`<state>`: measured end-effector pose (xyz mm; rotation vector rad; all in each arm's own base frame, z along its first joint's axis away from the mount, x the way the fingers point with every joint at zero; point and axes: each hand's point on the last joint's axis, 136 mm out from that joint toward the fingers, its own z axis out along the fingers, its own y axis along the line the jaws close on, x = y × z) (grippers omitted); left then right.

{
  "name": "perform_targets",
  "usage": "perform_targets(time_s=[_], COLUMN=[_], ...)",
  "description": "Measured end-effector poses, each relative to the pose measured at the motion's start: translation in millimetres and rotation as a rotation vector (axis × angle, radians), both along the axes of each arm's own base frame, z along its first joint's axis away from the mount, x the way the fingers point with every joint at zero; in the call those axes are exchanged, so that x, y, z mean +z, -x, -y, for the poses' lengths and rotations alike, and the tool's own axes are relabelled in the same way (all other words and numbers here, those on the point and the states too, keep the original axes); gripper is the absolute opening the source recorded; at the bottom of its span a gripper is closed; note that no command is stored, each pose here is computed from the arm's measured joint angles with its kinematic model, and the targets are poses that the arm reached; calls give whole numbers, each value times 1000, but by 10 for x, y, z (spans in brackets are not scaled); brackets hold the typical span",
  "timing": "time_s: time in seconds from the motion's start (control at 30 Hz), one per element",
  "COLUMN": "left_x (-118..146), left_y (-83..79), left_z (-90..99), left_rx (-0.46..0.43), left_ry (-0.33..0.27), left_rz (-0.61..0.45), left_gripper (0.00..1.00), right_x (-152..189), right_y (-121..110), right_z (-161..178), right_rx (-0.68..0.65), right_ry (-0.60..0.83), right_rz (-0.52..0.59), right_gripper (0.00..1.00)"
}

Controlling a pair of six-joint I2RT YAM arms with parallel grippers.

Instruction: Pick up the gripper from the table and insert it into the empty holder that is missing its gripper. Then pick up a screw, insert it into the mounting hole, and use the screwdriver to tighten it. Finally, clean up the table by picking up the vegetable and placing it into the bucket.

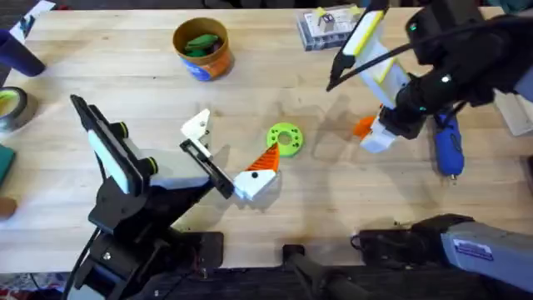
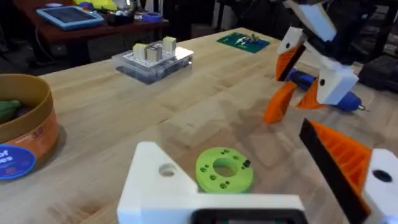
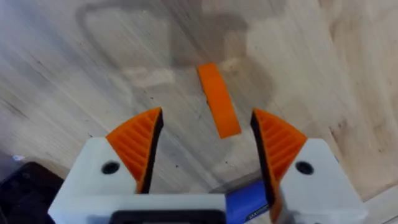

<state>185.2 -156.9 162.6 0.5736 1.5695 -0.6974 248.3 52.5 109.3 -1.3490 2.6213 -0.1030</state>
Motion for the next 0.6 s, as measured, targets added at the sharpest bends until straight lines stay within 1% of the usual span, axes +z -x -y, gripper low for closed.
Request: perform_targets(time_s=[0.2,0.43,0.47,0.5,0.53,0.57,0.6], left_x=[0,0,0,0,0,0,0], left_y=[0,0,0,0,0,0,0], left_z=[0,0,0,0,0,0,0], left_rx=[0,0,0,0,0,0,0], left_ry=[0,0,0,0,0,0,0], left_rz=[0,0,0,0,0,0,0], left_gripper=[992,992,992,992,992,992,992], right_x=[-159,-232,-231,-230,-229,-228,-227], right_y=[-6,-33,-36,-42,-50,-58,-64], right_z=[47,103,105,106,107,106,106], right_rx=[18,23,27,29,29,27,29], right_ry=[45,86,88,89,90,90,90], right_rz=[-59,-76,-75,-73,-69,-66,-63], right_gripper=[852,851,806,720,581,463,367])
